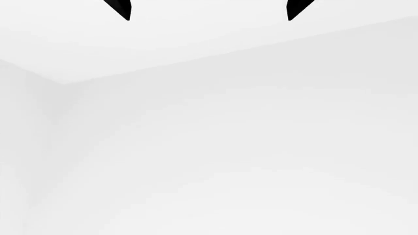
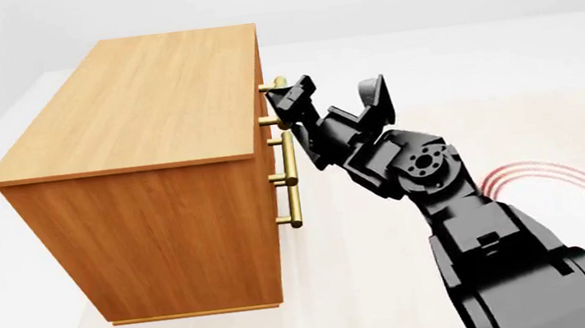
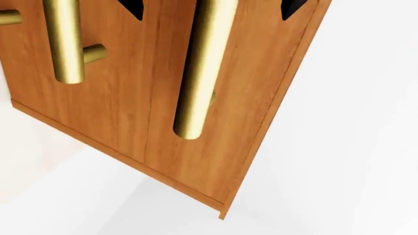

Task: Open the top drawer of the cabinet and put the bowl in it.

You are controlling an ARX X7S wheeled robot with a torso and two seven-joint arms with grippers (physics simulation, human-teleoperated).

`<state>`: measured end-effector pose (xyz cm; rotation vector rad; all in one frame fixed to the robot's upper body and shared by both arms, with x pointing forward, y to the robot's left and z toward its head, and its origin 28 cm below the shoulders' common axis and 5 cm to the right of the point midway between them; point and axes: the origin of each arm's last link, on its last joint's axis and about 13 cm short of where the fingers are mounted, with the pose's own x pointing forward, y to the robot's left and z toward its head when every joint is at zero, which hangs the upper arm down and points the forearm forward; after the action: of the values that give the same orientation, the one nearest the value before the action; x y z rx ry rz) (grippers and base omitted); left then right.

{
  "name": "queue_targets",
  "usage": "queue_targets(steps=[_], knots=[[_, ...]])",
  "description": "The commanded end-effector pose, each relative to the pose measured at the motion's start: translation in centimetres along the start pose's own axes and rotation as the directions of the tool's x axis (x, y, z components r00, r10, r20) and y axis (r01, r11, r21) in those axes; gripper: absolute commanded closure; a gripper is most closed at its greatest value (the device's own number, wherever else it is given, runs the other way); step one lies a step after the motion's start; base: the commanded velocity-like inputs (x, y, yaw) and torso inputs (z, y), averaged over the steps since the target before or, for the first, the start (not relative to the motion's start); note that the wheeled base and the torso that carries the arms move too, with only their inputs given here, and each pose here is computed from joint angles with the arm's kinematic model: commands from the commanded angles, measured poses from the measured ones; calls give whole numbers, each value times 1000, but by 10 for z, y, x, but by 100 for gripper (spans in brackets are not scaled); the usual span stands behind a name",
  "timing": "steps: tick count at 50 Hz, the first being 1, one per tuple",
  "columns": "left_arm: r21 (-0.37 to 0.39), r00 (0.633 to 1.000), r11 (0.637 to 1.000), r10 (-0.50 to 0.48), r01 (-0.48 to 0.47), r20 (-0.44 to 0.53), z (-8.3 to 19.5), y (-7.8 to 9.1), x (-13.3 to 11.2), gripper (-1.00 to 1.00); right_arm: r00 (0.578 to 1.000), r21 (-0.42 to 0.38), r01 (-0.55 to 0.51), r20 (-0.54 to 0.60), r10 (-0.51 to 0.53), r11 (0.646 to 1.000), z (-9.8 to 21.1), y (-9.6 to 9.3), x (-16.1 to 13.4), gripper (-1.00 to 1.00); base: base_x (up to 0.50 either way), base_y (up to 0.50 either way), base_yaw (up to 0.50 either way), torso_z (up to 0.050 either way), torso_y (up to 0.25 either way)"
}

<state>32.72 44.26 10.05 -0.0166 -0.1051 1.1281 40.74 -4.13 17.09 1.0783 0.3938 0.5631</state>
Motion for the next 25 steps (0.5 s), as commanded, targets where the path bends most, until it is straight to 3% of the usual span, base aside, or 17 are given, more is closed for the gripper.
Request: queue_targets(steps=[1,11,12,25], knots=[[0,1000,1000,-4,4,3,0,-1,0,-100,1000,9,-1,-17,1,1000,-5,-1,1,-100,0,0,0,0,0],[3,1000,1000,-3,3,2,-1,-1,-1,-100,1000,16,-7,-29,8,1000,-8,-2,1,-100,0,0,0,0,0],[3,1000,1000,-4,4,2,-1,-1,-1,-100,1000,16,-9,-29,9,1000,-8,-2,1,100,0,0,0,0,0],[3,1000,1000,-6,6,3,-1,-1,-1,-100,1000,13,-18,-7,18,1000,-3,-1,0,100,0,0,0,0,0]])
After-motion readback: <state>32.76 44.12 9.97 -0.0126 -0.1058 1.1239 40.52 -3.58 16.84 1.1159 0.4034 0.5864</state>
